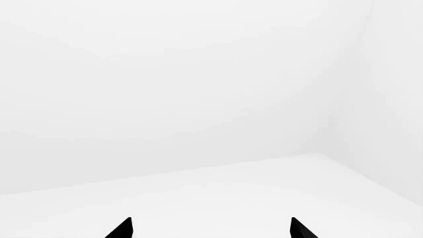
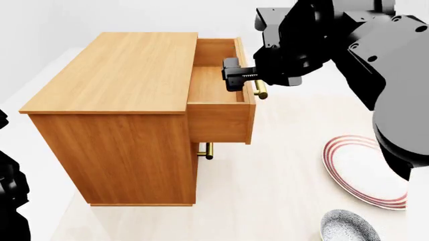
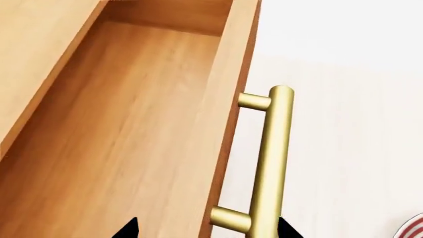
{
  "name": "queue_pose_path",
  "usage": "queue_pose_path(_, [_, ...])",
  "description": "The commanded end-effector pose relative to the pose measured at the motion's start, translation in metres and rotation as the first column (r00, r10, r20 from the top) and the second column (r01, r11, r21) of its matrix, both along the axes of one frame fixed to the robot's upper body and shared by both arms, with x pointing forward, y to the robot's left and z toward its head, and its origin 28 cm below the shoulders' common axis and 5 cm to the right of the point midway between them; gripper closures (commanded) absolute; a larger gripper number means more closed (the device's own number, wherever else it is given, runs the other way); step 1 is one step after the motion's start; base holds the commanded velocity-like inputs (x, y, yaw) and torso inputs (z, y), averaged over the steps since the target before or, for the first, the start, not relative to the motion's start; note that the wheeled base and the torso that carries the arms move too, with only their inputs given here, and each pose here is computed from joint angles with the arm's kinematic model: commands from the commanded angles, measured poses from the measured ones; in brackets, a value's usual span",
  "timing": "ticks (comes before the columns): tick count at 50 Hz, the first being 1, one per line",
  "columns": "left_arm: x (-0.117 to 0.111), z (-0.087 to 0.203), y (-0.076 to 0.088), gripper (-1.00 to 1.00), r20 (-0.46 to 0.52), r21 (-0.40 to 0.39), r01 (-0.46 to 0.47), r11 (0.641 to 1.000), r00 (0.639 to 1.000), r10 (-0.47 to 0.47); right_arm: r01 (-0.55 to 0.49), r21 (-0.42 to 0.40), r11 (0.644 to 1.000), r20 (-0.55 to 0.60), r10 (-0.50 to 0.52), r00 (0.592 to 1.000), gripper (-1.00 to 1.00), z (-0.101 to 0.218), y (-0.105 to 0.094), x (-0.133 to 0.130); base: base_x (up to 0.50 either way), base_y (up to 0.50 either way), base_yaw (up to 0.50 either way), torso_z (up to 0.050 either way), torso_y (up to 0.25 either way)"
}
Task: Open the top drawer of the cabinet and put the bowl in it.
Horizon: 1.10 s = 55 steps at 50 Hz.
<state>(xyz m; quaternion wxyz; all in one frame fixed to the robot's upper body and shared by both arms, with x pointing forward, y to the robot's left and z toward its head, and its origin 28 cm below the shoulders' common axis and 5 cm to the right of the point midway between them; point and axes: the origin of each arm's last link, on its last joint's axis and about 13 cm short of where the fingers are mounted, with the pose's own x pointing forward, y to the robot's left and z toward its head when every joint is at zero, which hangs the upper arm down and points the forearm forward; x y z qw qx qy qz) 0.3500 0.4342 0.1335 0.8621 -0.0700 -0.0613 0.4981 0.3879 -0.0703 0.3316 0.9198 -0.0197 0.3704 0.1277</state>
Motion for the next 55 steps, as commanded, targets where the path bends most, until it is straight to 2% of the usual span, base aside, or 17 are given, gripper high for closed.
queue_pose_path(1, [0.0, -0.001, -0.001, -1.0, -0.001, -0.002, 0.002, 1.0, 1.0, -0.002, 0.025, -0.015, 1.0, -0.01, -0.025, 1.0, -1.0, -0.007, -0.007, 0.002, 0.0, 0.0, 0.0, 0.0, 0.0])
queue_pose_path(14, [0.001, -0.001, -0.001, -1.0, 0.001, -0.001, 0.008, 1.0, 1.0, -0.008, 0.066, -0.037, 0.997, -0.016, -0.067, 0.998, -1.0, -0.011, -0.023, 0.004, 0.0, 0.0, 0.0, 0.0, 0.0])
queue_pose_path(24, [0.002, 0.0, -0.003, -1.0, 0.002, 0.001, 0.011, 1.0, 1.0, -0.012, 0.12, -0.06, 0.991, -0.001, -0.12, 0.993, -1.0, -0.005, -0.042, 0.003, 0.0, 0.0, 0.0, 0.0, 0.0])
queue_pose_path(44, [0.002, -0.001, -0.005, -1.0, 0.0, 0.001, 0.016, 1.0, 1.0, -0.016, 0.172, -0.179, 0.969, 0.024, -0.17, 0.985, -1.0, 0.0, -0.069, 0.001, 0.0, 0.0, 0.0, 0.0, 0.0])
queue_pose_path(55, [0.004, -0.001, -0.007, -1.0, -0.002, 0.004, 0.02, 1.0, 1.0, -0.02, 0.208, -0.195, 0.958, 0.026, -0.207, 0.978, -1.0, 0.002, -0.082, -0.001, 0.0, 0.0, 0.0, 0.0, 0.0])
